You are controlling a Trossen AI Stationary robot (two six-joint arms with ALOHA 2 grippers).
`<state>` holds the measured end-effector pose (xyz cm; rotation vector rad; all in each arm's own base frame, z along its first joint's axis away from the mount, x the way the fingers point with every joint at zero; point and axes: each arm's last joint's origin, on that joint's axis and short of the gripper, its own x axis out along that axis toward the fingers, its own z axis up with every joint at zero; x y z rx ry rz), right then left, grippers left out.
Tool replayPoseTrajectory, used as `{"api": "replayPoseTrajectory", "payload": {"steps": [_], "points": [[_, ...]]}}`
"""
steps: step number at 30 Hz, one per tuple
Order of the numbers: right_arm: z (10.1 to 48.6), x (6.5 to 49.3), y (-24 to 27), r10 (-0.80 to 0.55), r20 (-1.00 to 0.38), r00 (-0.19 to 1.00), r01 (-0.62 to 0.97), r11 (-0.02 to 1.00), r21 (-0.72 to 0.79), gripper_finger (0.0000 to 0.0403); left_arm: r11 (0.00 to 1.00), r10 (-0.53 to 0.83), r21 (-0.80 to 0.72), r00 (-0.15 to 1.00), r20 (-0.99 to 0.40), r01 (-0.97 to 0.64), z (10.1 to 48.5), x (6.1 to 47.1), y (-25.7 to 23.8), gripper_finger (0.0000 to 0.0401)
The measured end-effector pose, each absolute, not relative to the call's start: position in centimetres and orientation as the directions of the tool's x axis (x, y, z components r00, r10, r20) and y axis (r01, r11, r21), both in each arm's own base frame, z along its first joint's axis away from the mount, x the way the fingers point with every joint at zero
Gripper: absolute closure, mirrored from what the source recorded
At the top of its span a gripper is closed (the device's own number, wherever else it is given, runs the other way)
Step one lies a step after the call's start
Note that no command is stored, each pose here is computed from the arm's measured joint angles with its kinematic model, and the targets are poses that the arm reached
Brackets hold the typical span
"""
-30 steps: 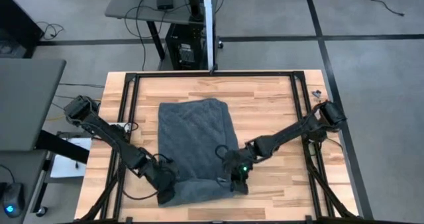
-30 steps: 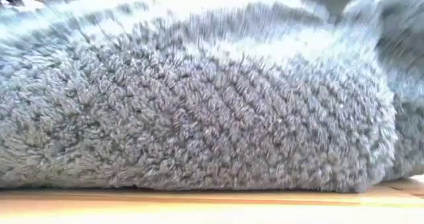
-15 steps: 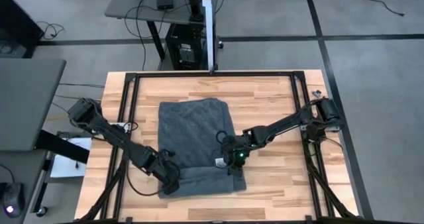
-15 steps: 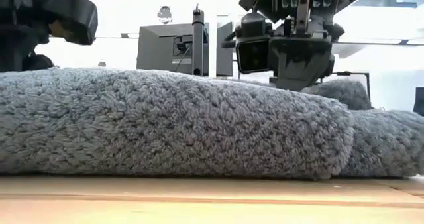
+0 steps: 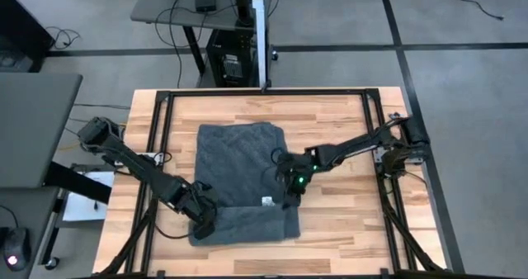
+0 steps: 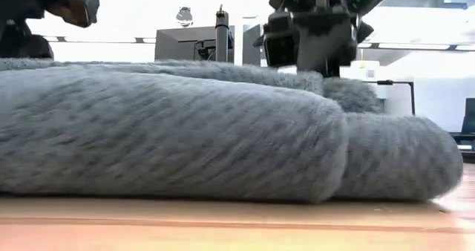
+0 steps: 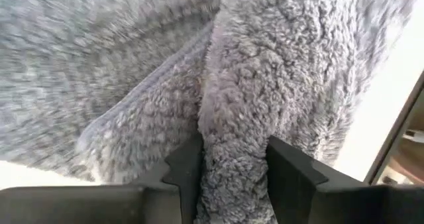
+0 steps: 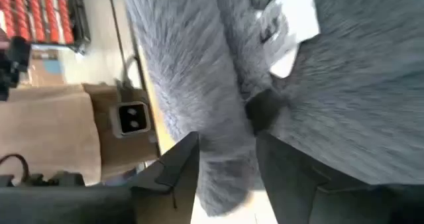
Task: Roll towel
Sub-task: Roll the black towel
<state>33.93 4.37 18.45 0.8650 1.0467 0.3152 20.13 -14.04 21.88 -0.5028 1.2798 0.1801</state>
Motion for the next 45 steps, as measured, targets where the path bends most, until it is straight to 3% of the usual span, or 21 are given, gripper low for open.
{"api": "replayPoseTrajectory", "payload": {"steps": [14, 19, 23, 28, 32, 36, 41, 45], "points": [[22.0, 32.9, 5.0, 0.372, -0.643, 0.669, 0.106, 0.809, 0.578, 0.0241, 0.884, -0.006, -0.192, 0.4, -0.916, -0.426, 23.2, 19.4, -13.2, 0.0277], [21.6, 33.2, 6.2, 0.369, -0.641, 0.674, 0.157, 0.776, 0.611, 0.0247, 0.852, -0.148, -0.25, 0.246, -0.958, -0.459, 21.7, 18.6, -13.1, 0.0277], [20.6, 33.8, 6.8, 0.379, -0.637, 0.671, 0.158, 0.766, 0.623, 0.0248, 0.835, -0.175, -0.258, 0.209, -0.962, -0.486, 21.1, 18.2, -13.1, 0.0274], [21.7, 35.2, 8.0, 0.388, -0.47, 0.793, 0.004, 0.768, 0.641, 0.0248, 0.828, -0.183, -0.274, 0.226, -0.957, -0.489, 21.1, 18.5, -13.1, 0.0274], [23.3, 35.7, 9.5, 0.31, -0.305, 0.9, -0.072, 0.798, 0.598, 0.0251, 0.828, -0.182, -0.275, 0.231, -0.956, -0.489, 21.1, 18.5, -13.1, 0.0275], [22.0, 36.4, 11.5, 0.237, -0.254, 0.938, -0.051, 0.818, 0.573, 0.029, 0.828, -0.167, -0.27, 0.243, -0.956, -0.492, 21.1, 18.6, -13.1, 0.0275], [19.3, 38.3, 15.1, 0.255, -0.246, 0.935, -0.076, 0.822, 0.564, 0.039, 0.831, -0.158, -0.273, 0.264, -0.952, -0.486, 21.2, 18.7, -13.1, 0.0275], [17.2, 40.7, 16.0, 0.198, -0.275, 0.941, -0.018, 0.84, 0.542, 0.0394, 0.837, -0.158, -0.278, 0.278, -0.947, -0.471, 21.2, 18.8, -13.1, 0.0275]]}}
